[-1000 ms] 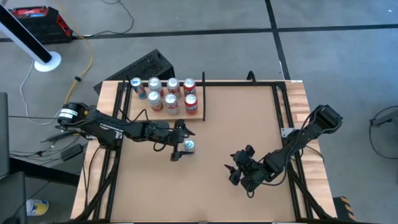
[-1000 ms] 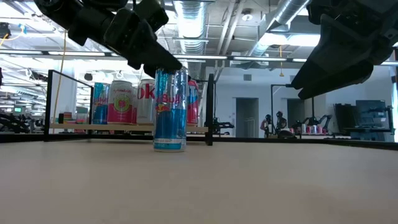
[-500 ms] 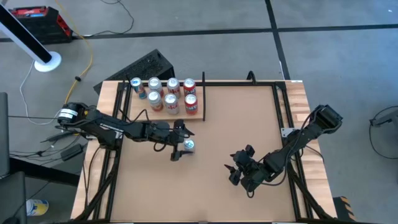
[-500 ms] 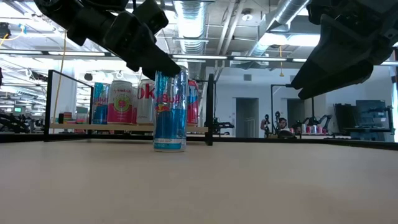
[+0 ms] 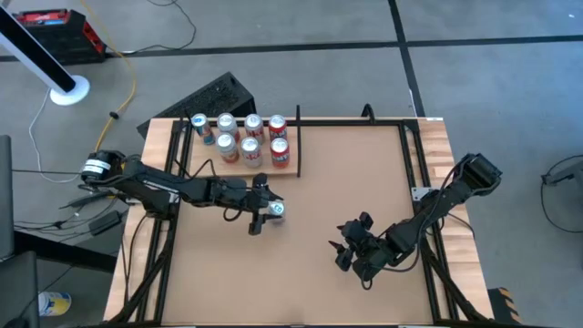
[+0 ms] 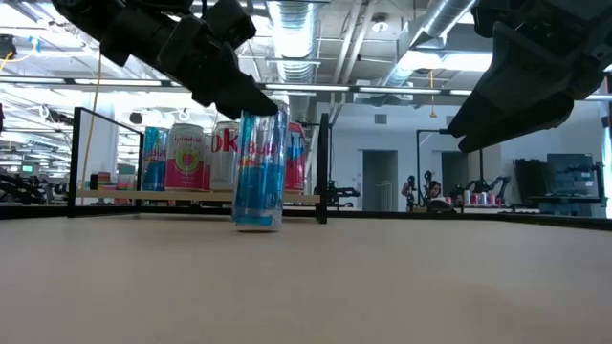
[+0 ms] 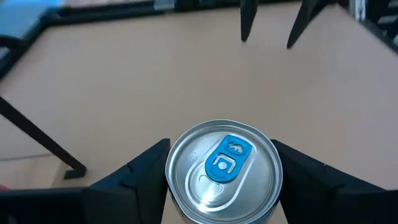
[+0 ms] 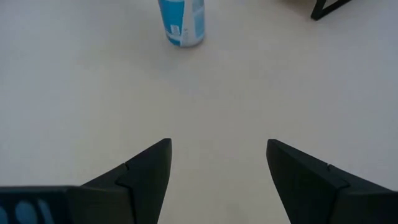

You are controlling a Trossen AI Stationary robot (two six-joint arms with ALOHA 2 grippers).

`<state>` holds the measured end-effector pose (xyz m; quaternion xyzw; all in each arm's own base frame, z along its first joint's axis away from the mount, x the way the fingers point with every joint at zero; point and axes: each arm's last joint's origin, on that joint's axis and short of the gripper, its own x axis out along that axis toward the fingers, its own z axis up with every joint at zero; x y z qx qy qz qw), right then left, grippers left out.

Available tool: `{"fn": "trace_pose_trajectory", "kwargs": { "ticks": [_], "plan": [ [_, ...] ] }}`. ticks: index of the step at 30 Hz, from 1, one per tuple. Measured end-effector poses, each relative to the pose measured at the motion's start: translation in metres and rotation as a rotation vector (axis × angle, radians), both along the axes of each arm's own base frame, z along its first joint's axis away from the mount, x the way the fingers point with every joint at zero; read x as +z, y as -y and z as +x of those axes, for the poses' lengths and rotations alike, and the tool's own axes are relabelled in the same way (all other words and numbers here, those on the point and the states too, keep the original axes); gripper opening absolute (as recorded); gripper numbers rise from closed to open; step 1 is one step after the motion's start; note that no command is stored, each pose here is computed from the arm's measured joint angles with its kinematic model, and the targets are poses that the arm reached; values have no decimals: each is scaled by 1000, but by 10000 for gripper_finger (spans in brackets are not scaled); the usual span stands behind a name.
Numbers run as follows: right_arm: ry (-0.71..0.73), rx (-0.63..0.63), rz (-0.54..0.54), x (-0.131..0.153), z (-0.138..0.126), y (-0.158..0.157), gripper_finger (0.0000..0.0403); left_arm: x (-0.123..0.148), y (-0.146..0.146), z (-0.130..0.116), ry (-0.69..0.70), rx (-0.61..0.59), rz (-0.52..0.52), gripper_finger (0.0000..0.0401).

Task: Place canned beverage on shelf
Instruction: Put the blue soda can on the shelf aligned with other blue soda can

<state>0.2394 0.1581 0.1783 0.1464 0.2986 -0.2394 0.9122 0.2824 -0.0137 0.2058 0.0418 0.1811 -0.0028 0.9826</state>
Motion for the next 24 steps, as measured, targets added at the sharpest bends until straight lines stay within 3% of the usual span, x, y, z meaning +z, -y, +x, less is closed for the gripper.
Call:
{"fn": "trace_pose_trajectory", "kwargs": {
  "ticks": [5,12,19,24],
  "plan": [
    [-5,2,-6,0,0,0,286,28,-2,-17,72,18,-5,221],
    [-28,27,-50,0,2,3,286,63,-8,-64,77,143,53,237],
    [-64,32,-116,0,10,17,286,80,-17,-114,55,235,32,228],
    [-84,21,-147,0,17,28,286,78,-24,-141,43,296,20,232]
  ]
}}
